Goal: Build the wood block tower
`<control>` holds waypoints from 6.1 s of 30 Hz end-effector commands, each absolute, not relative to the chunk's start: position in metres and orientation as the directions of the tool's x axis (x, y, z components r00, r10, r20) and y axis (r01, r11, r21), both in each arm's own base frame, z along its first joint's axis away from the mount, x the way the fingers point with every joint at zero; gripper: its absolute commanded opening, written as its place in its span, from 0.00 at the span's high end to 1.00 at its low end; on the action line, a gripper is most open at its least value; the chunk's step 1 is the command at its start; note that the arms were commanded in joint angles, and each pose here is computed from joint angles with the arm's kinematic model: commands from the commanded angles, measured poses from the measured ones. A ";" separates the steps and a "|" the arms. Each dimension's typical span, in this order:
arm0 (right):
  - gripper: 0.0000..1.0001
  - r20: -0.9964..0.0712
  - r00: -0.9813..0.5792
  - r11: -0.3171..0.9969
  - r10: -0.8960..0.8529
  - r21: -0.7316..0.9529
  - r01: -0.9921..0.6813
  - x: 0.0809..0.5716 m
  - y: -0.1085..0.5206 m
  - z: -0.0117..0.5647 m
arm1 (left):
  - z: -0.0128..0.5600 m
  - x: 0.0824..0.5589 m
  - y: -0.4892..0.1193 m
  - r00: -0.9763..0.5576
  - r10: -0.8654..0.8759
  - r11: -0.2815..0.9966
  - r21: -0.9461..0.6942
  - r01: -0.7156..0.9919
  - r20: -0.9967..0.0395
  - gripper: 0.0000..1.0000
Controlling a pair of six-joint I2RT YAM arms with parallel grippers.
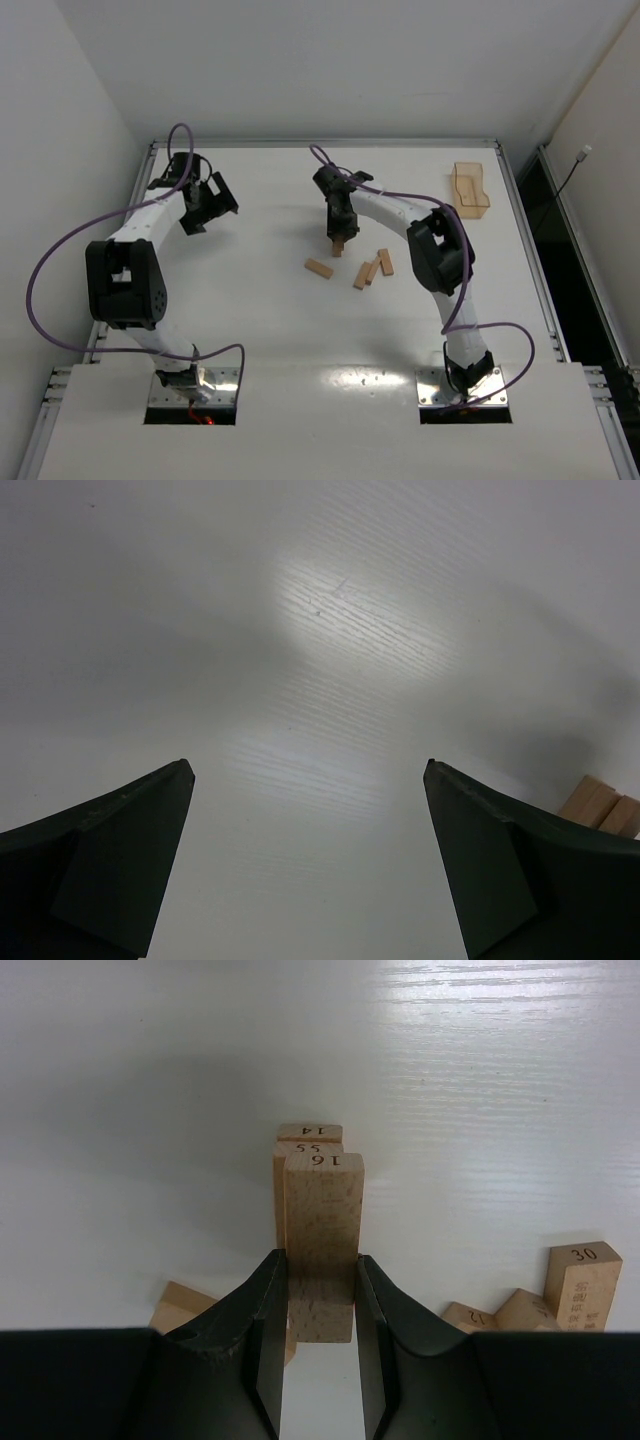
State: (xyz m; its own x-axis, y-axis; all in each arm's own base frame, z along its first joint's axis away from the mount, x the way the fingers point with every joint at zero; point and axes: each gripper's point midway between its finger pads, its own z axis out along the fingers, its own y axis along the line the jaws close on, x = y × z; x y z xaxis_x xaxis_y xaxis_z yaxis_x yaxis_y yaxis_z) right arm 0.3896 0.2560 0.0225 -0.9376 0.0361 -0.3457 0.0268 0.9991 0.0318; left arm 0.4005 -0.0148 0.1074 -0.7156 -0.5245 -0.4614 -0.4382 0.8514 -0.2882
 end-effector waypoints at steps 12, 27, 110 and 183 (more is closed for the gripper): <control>1.00 -0.383 -0.923 0.997 0.035 0.072 0.008 0.406 0.268 0.031 | 0.113 0.413 -0.017 -0.703 -0.535 0.844 -0.317 -0.432 -0.468 0.00; 0.83 -0.378 -0.925 0.997 0.035 0.079 0.005 0.405 0.269 0.031 | 0.117 0.415 -0.016 -0.699 -0.535 0.844 -0.321 -0.429 -0.474 0.00; 0.06 -0.749 -0.578 0.945 -0.324 -0.227 -0.236 0.304 0.017 0.218 | 0.081 0.314 -0.259 0.247 0.861 -0.222 0.107 0.969 -0.444 0.57; 0.09 -0.743 -0.640 0.976 -0.196 -0.082 -0.203 0.321 0.005 0.216 | -0.005 0.277 -0.278 0.430 0.788 -0.456 0.052 0.888 -0.441 0.81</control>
